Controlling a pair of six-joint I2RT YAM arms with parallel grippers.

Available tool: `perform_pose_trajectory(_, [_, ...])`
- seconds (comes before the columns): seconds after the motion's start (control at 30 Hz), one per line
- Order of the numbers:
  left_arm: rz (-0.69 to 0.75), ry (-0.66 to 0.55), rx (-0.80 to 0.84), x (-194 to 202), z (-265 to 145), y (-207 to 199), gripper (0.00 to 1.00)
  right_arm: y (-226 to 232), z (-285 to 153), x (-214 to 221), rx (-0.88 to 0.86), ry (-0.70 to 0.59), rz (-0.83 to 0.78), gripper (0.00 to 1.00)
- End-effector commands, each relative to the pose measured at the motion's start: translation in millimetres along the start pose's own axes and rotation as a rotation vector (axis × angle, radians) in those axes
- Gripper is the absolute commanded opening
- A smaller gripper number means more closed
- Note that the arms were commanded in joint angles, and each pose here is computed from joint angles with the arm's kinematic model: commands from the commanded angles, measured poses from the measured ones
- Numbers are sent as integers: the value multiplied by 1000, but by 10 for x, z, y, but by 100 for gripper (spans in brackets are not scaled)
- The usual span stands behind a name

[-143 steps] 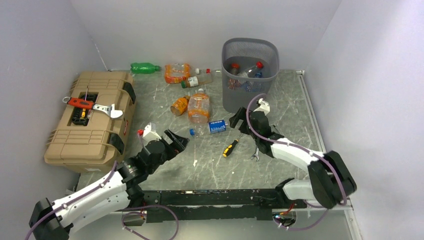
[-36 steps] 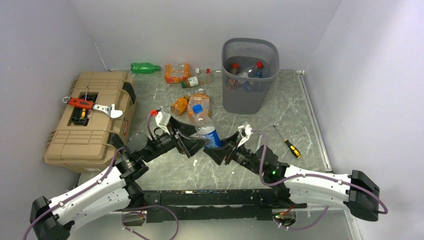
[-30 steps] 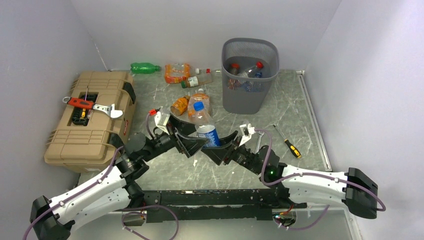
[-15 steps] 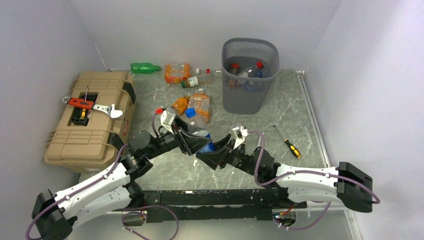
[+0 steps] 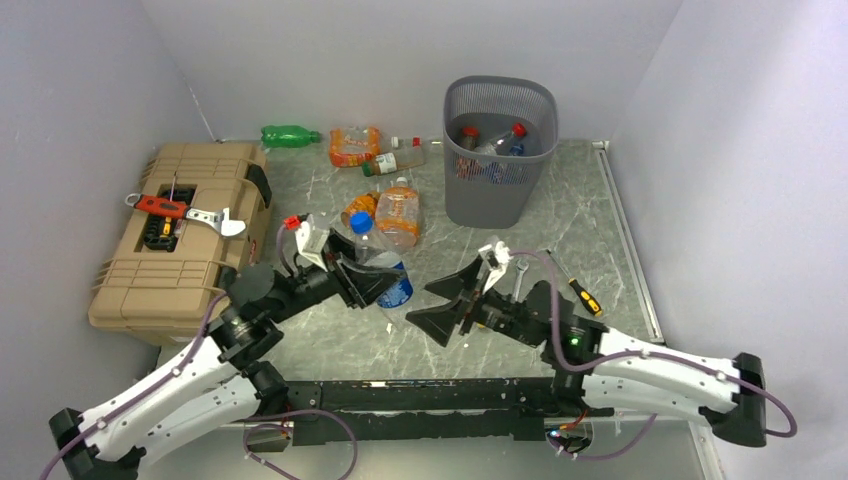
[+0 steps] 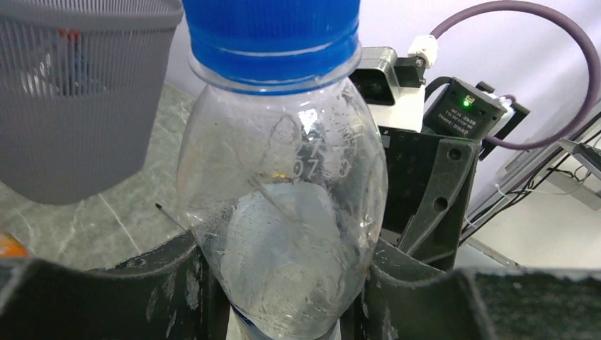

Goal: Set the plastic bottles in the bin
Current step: Pick up the plastic bottle at the center of the board.

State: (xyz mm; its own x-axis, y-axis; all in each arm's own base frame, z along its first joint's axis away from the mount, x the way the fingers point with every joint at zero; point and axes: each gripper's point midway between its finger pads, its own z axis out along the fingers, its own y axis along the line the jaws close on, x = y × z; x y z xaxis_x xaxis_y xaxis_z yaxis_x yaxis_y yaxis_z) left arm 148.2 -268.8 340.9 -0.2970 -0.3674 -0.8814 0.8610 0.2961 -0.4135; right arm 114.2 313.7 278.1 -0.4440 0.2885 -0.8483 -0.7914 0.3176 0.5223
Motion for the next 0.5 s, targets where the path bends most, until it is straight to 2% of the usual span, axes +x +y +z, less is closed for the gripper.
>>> perform_pose_trajectory(0.0, [176,73,25,-287,-72,-198,33,147,-317,-410,29,10,-120,100])
perform_pose_trajectory(0.07, [196,211,85,-127,-114,-293,33,275,-393,-679,22,-21,-149,100])
perform_pose_trajectory(0.2, [188,375,222,39,-174,-507,32,469,-352,-1210,59,-93,-136,100])
perform_pose_trajectory(0.33, [174,462,312,101,-244,-653,31,796,-190,-1536,-13,-114,-111,98])
perform_pose_trajectory(0.47, [156,498,327,136,-270,-678,29,982,-31,-1655,-65,-112,-84,95])
